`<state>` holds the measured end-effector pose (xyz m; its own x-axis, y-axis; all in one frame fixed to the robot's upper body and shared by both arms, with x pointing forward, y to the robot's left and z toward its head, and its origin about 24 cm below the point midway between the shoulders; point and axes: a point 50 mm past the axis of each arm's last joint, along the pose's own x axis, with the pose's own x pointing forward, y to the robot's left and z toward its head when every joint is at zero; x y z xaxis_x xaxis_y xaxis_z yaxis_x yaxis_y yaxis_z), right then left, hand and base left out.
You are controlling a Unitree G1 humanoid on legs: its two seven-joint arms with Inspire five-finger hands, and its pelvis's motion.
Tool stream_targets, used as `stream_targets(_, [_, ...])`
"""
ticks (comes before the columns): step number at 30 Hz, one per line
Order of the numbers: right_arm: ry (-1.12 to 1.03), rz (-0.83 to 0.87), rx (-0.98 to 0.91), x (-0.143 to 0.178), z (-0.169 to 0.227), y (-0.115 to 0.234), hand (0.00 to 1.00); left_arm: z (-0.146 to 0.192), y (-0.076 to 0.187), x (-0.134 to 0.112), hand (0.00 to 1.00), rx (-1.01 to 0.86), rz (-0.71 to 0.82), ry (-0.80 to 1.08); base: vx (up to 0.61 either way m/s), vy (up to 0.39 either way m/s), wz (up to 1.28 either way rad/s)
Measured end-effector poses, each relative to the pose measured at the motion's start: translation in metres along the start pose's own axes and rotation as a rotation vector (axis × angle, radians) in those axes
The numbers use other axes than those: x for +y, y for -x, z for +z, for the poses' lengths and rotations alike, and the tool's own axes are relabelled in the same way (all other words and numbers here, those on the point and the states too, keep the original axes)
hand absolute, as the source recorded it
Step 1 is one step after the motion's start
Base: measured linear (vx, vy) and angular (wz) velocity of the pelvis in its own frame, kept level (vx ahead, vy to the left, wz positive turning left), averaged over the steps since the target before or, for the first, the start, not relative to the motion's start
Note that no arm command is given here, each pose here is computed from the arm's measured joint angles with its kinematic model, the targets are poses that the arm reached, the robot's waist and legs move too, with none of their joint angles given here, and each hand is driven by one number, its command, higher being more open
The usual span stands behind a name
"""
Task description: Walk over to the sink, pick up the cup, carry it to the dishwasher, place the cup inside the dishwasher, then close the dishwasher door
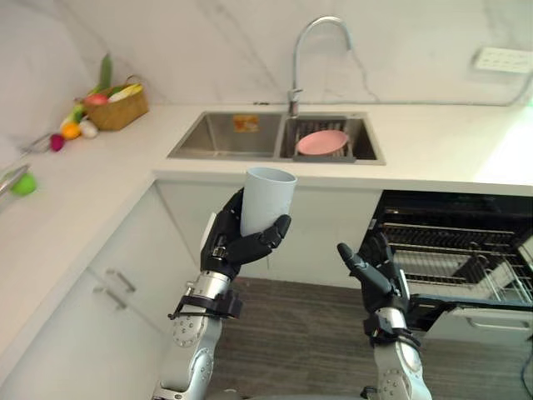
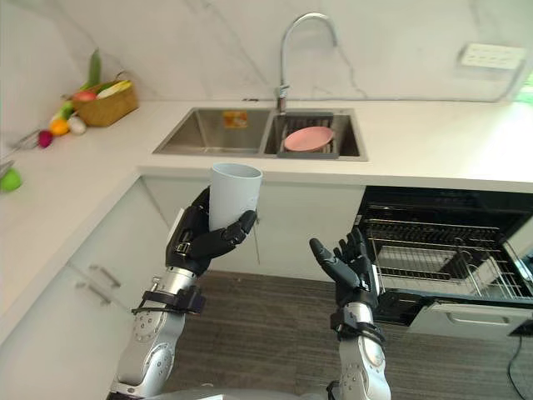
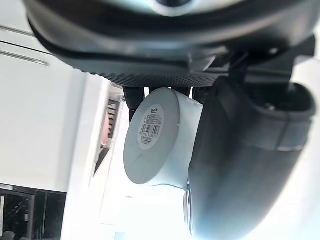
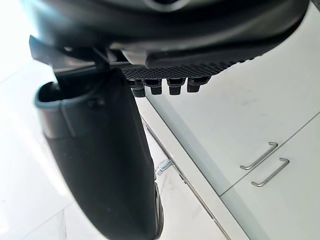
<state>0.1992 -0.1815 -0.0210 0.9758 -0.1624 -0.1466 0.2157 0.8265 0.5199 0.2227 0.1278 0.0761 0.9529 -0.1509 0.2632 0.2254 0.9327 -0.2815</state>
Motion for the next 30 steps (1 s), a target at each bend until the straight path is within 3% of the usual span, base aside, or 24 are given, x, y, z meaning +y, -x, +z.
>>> stream_targets(7, [0.041, 0.001, -0.059, -0.01, 0.019, 0.006, 1.0, -0.001, 0.001, 0.007, 0.0, 0.011, 0.016, -0.031, 0.24, -0.026, -0.38])
stream_targets(11, [0.071, 0.032, -0.031, -0.013, 0.019, 0.01, 1.0, -0.003, -0.005, -0.014, 0.0, -0.007, -0.003, 0.043, 0.24, -0.033, -0.37])
stream_targets(16, [0.056, 0.069, -0.022, -0.006, 0.017, 0.01, 1.0, -0.008, -0.003, -0.02, 0.0, 0.021, -0.042, 0.017, 0.08, 0.027, -0.27])
stream_targets(24, [0.092, 0.127, -0.044, -0.002, 0.029, -0.002, 1.0, -0.019, 0.007, 0.003, 0.0, 0.07, 0.109, -0.012, 0.32, -0.035, -0.27])
stream_targets(30, [0.08, 0.169, -0.114, 0.016, 0.035, -0.013, 1.0, -0.026, 0.022, 0.0, 0.0, 0.106, 0.116, -0.035, 0.35, 0.102, -1.1])
